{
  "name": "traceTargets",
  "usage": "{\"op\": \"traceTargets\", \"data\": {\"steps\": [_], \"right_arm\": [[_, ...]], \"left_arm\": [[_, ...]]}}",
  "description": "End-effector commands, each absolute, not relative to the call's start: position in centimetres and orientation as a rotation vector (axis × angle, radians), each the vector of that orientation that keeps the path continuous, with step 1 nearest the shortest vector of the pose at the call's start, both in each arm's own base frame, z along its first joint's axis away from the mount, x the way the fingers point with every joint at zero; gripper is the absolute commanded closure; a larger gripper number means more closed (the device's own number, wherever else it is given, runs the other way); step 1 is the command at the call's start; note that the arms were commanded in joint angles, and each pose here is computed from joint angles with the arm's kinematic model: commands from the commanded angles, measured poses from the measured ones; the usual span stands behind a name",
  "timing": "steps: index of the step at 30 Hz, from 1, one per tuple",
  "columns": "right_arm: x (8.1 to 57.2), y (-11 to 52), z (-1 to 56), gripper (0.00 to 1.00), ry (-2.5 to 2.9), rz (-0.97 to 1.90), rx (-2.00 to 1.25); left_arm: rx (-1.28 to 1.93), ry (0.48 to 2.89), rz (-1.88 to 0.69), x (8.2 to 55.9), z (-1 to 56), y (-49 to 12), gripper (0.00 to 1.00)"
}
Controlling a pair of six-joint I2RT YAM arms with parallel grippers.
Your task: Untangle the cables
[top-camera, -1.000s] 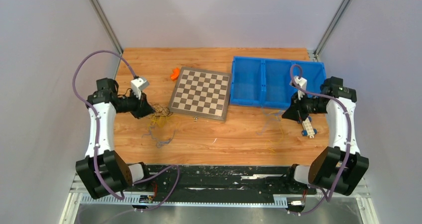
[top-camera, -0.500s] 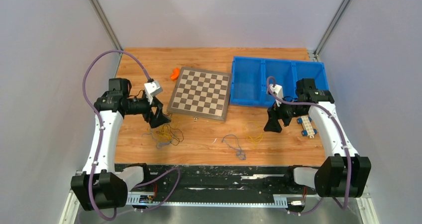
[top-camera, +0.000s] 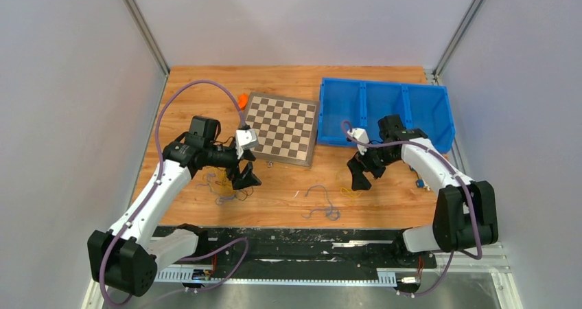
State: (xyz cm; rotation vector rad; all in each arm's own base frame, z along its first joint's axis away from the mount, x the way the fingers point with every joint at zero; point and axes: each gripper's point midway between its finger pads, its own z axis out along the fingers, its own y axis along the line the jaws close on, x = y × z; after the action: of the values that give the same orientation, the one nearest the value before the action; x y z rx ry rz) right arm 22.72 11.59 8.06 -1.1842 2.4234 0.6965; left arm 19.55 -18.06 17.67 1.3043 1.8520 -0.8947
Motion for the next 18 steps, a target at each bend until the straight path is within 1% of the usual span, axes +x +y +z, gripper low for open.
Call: {"op": "traceTargets", "data": {"steps": [1,4,9,11,12,14,15,16,17,18], "right_arm": [[22.4,11.4,6.6,0.00,2.451,0.571,-1.214],[21.8,11.9,4.8,0.00,2.454,0.484,-1.287],[22.6,12.2,2.7,0.01,2.454,0.298,-1.308],[22.9,12.1,2.1,0.05,2.460,0.243,-1.307],[23.1,12.0,1.9,0.10,2.465,0.219,-1.302],[23.4,11.8,2.0,0.25,2.473,0.190,-1.285],[23.5,11.7,2.2,0.36,2.466,0.173,-1.279],[23.7,11.4,2.4,0.50,2.458,0.157,-1.276],[23.7,11.3,2.8,0.65,2.443,0.146,-1.276],[23.9,11.3,3.7,0.83,2.413,0.139,-1.270]], "left_arm": [[1.249,1.824,-0.816,21.6,19.2,-18.2,0.00],[1.236,1.836,-0.791,21.8,19.1,-18.0,0.00],[1.214,1.863,-0.753,22.0,19.0,-17.5,0.00],[1.210,1.867,-0.755,21.8,19.1,-17.5,0.00],[1.206,1.870,-0.757,21.8,19.1,-17.5,0.00],[1.196,1.876,-0.761,21.9,19.2,-17.5,0.00],[1.195,1.875,-0.759,21.9,19.2,-17.5,0.00],[1.193,1.875,-0.754,22.0,19.2,-17.5,0.00],[1.191,1.876,-0.751,22.1,19.2,-17.5,0.00],[1.189,1.876,-0.741,22.3,19.2,-17.4,0.00]]}}
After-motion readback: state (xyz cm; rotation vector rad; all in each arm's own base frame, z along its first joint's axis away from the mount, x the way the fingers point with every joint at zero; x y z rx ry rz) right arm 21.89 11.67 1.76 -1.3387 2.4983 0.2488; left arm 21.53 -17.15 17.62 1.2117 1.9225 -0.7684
